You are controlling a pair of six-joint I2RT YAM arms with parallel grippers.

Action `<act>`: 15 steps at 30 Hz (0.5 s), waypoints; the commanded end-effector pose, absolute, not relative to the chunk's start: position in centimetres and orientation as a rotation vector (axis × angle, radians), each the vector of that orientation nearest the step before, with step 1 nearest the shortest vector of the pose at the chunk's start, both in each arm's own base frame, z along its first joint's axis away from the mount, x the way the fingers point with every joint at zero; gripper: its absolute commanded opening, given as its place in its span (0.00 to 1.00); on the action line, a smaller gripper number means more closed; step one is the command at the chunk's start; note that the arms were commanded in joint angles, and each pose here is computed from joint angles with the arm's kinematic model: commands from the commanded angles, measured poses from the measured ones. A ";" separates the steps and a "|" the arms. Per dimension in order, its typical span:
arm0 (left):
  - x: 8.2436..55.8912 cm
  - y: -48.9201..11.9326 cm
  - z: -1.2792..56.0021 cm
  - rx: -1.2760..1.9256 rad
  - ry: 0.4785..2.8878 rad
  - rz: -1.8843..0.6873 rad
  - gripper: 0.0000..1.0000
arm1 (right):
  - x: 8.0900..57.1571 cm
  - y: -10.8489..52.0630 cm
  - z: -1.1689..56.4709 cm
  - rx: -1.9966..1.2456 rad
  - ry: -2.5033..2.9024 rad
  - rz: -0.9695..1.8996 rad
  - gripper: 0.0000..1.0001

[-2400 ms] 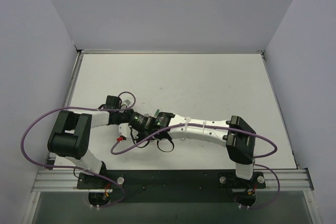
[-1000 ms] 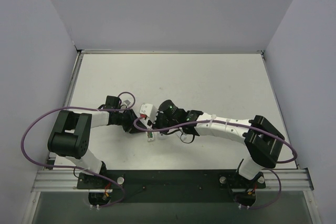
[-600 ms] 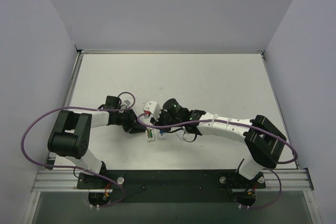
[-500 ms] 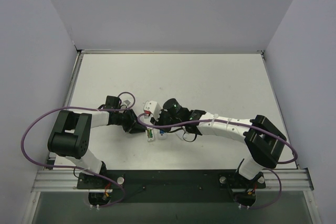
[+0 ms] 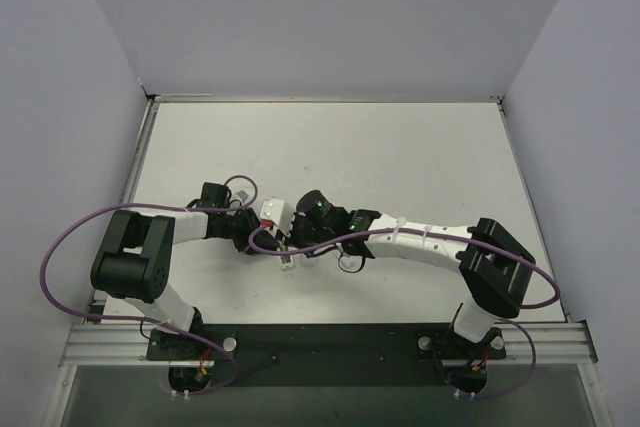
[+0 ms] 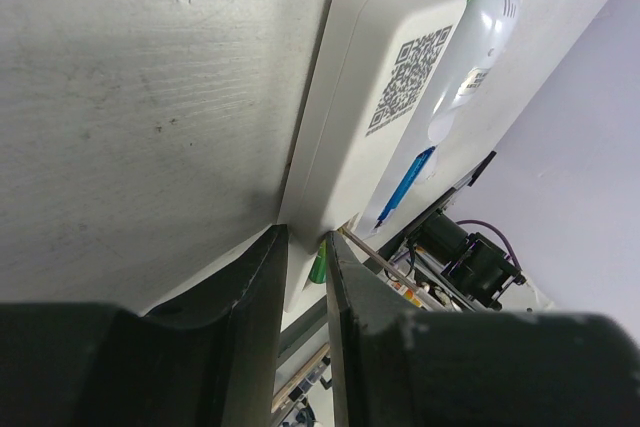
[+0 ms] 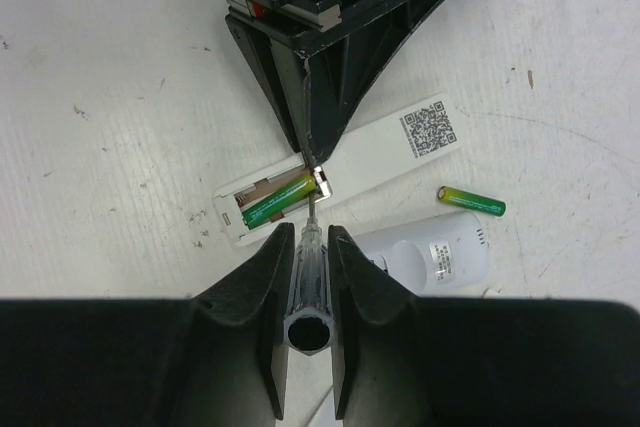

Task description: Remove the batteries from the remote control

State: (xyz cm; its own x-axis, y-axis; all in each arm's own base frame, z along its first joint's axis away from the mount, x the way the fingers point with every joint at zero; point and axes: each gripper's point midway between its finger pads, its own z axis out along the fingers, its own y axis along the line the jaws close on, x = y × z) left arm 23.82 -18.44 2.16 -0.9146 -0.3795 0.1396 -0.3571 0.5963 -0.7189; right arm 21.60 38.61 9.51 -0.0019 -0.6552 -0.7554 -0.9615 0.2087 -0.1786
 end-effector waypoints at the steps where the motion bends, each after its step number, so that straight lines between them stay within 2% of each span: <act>1: 23.5 -17.9 1.2 -0.644 2.816 -1.164 0.31 | 20.7 36.6 5.4 -1.577 1.856 0.571 0.00; 15: 23.5 -17.7 0.9 -0.655 2.826 -1.146 0.31 | 21.4 35.0 5.1 -1.346 1.934 0.887 0.00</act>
State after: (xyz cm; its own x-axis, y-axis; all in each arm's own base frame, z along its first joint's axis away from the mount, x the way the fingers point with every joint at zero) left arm 23.82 -18.44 2.16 -0.9145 -0.3795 0.1402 -0.3576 0.5964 -0.7186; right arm 23.32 36.61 8.90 -0.1893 -0.4884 -0.8518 -0.9650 0.2530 0.0694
